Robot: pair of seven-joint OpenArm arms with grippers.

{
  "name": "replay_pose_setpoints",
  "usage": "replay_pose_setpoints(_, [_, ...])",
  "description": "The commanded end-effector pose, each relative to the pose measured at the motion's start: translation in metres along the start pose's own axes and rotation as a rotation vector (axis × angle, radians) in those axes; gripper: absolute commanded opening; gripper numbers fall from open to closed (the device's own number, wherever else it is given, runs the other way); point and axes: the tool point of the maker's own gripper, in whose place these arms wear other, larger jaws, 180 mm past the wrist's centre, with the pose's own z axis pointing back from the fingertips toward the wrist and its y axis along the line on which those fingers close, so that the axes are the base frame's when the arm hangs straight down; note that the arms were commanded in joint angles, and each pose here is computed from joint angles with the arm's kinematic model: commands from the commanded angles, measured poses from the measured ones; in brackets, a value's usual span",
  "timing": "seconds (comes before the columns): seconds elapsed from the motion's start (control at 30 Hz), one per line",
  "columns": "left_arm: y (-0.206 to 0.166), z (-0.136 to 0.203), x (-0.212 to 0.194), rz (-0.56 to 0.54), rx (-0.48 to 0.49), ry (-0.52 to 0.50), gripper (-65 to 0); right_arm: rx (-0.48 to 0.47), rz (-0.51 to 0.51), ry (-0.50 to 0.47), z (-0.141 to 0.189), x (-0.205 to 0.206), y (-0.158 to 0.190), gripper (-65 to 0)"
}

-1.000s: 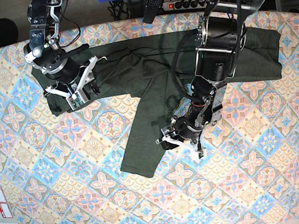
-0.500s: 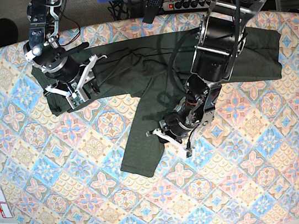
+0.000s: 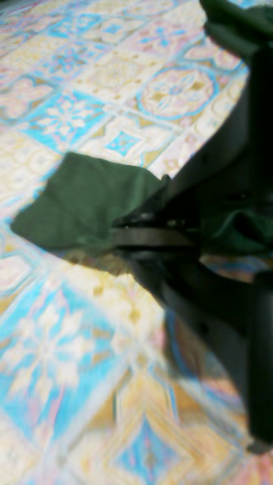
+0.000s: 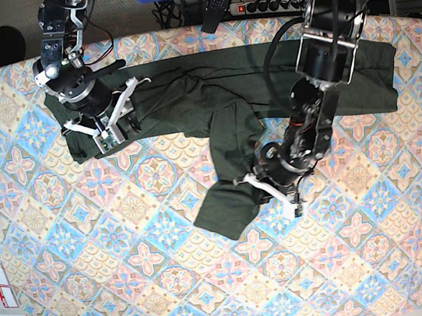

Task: Fold the T-shirt properly
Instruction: 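Fold the sleeve cuff onto the strip with the left gripper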

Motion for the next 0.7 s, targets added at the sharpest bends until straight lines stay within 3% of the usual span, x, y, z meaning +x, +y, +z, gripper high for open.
replay_pose_setpoints(0.0, [-0.004,0.008,0.019,-0.020,-0.018,-0.060,-65.0,-0.002,0.004,-0.052,0.002,0.014,-0.001,-48.9])
replay_pose_setpoints(0.27, [-0.005,0.074,0.014,-0.088,-0.004,-0.136,-65.0,0.000,0.004,-0.053,0.001,0.015,-0.001,-48.9])
replay_pose_setpoints(0.67, [0.068,0.193,0.010,0.005,0.245,-0.264,-65.0,-0.005,0.012,-0.077,-0.002,0.026,-0.005,-48.9])
